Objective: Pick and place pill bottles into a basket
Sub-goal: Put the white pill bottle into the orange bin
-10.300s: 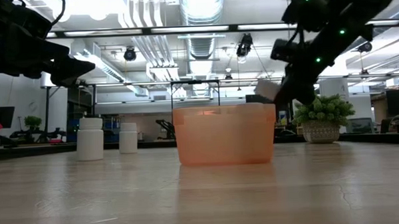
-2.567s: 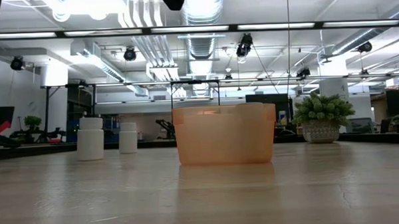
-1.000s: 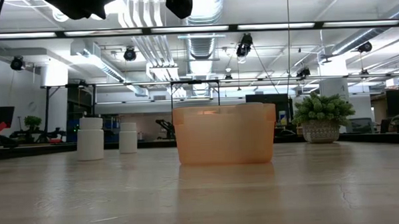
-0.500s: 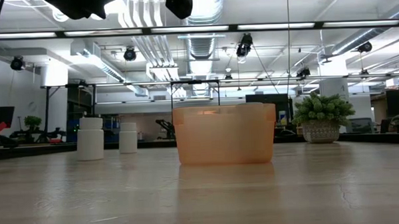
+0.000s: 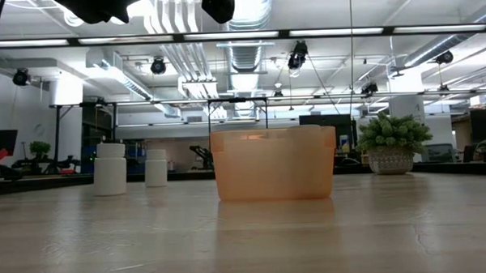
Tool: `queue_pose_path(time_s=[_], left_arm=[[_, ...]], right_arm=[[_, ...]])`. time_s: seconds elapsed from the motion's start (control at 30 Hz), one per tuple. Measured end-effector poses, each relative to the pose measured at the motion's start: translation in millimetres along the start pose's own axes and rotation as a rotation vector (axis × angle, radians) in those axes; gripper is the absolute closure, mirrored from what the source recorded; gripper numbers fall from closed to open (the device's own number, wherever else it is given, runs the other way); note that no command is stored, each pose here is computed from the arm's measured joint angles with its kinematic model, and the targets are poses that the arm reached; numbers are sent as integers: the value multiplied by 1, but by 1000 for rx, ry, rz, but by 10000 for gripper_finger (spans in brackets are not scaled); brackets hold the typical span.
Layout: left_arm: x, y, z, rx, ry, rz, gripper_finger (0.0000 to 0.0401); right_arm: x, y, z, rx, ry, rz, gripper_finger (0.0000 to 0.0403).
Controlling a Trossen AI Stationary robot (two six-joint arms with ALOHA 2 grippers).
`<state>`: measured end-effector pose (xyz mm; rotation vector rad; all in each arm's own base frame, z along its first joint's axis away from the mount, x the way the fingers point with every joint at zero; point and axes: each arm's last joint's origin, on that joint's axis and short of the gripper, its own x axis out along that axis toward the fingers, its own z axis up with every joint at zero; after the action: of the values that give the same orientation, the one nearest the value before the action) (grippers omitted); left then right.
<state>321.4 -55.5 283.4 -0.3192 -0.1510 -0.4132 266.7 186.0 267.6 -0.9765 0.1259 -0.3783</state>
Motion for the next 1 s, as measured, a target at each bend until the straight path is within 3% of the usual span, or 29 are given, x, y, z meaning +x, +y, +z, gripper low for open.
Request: queue_pose_path(time_s=[1.0], left_arm=[[20,8,-9,-11,24,-5,236]], right_arm=[[5,0,-2,20,-18,12,184]])
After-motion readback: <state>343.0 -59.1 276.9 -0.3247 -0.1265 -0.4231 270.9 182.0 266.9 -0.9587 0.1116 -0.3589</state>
